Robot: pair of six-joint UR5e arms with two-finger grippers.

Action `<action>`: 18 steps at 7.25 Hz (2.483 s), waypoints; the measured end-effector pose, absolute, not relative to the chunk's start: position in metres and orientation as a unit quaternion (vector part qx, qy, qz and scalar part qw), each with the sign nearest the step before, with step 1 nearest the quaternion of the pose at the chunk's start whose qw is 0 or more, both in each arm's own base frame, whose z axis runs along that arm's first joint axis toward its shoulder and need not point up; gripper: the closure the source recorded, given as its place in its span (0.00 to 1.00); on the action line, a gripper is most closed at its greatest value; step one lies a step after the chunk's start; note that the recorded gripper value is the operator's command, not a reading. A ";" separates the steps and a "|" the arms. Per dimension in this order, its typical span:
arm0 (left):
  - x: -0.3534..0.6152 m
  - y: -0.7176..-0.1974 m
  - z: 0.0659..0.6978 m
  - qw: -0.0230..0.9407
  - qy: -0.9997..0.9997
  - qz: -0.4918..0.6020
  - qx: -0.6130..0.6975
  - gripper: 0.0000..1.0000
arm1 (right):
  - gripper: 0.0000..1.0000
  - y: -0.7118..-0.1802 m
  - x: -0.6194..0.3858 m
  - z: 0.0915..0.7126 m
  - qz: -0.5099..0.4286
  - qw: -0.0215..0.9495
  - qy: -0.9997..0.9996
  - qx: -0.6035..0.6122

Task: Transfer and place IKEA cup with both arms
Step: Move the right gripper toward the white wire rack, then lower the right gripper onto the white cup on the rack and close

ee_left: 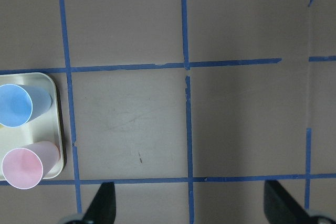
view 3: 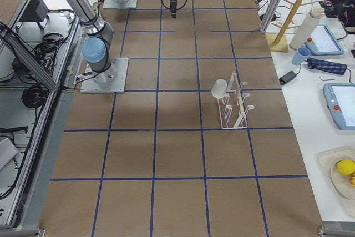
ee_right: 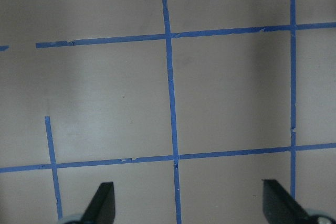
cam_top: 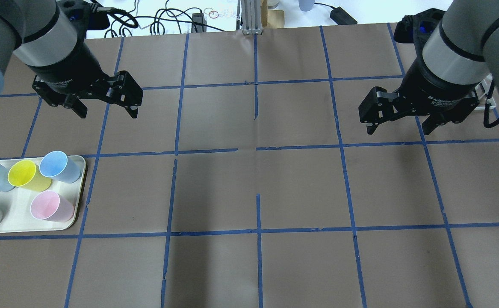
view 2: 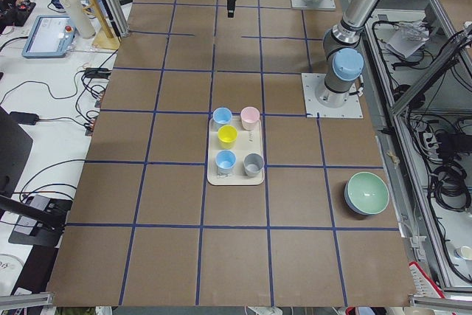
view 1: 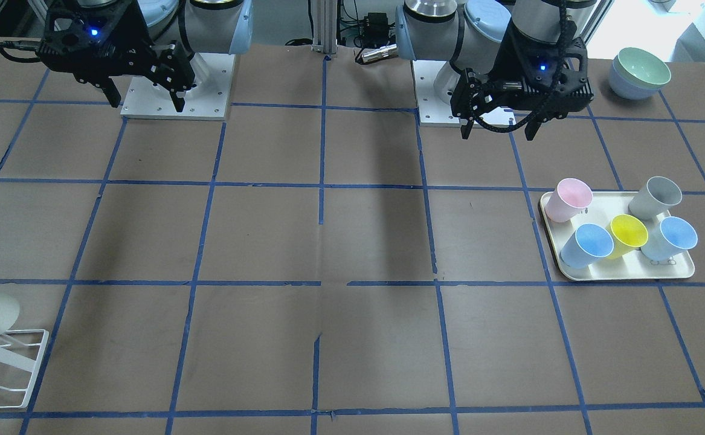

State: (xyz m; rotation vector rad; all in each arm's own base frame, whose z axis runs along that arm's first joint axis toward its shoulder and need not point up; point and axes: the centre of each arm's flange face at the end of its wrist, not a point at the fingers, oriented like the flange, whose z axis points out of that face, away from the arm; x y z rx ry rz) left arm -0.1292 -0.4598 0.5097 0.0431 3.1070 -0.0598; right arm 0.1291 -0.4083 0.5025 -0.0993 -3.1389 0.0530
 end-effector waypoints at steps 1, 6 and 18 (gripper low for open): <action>-0.129 -0.460 0.510 0.017 1.000 -0.020 0.014 0.00 | 0.00 -0.408 0.131 0.501 0.014 -0.008 -0.999 -0.031; -0.130 -0.459 0.509 0.016 1.000 -0.018 0.014 0.00 | 0.00 -0.398 0.129 0.505 -0.002 -0.020 -1.000 -0.021; -0.130 -0.457 0.508 0.017 1.000 -0.018 0.015 0.00 | 0.00 -0.416 0.088 0.506 0.011 -0.020 -0.998 -0.062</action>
